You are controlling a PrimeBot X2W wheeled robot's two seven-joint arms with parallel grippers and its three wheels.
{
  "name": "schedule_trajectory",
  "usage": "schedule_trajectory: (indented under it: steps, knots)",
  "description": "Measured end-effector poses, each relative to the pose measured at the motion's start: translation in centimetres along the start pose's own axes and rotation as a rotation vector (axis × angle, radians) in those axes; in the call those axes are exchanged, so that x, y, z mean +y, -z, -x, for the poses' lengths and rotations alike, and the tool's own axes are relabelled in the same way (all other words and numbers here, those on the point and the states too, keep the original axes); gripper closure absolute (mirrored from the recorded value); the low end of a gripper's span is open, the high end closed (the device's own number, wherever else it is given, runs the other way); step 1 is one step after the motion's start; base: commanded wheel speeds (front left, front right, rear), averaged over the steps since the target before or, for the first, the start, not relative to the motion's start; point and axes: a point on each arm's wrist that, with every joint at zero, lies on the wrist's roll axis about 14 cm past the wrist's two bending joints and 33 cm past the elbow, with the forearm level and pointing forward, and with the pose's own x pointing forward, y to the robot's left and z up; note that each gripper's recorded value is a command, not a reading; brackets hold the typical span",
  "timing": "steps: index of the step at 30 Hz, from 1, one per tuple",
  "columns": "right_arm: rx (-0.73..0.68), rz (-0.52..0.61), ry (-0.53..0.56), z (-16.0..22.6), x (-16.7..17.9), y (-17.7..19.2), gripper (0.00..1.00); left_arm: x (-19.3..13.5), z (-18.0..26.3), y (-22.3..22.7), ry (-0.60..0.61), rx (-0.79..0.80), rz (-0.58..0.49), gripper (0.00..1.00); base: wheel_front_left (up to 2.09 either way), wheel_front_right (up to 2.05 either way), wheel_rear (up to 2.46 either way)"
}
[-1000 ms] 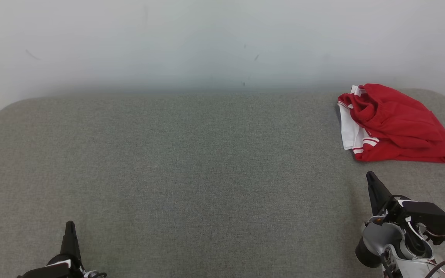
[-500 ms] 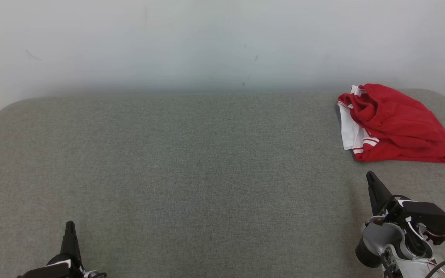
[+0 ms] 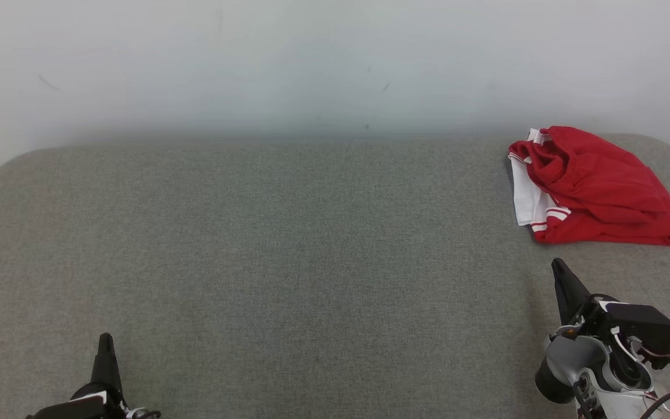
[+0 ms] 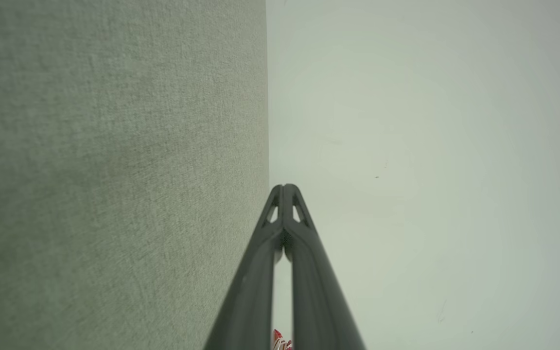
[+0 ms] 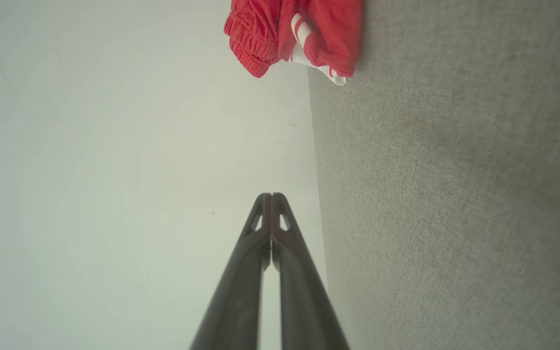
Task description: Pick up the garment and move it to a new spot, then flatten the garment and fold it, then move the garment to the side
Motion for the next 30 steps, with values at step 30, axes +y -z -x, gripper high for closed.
schedule_trajectory:
  steps: [30]
  knots:
    - [-0.001, -0.001, 0.000, 0.00, 0.00, -0.01, 1.00, -0.01, 0.00, 0.02, 0.000, 0.000, 0.000, 1.00, 0.00, 0.00, 0.00]
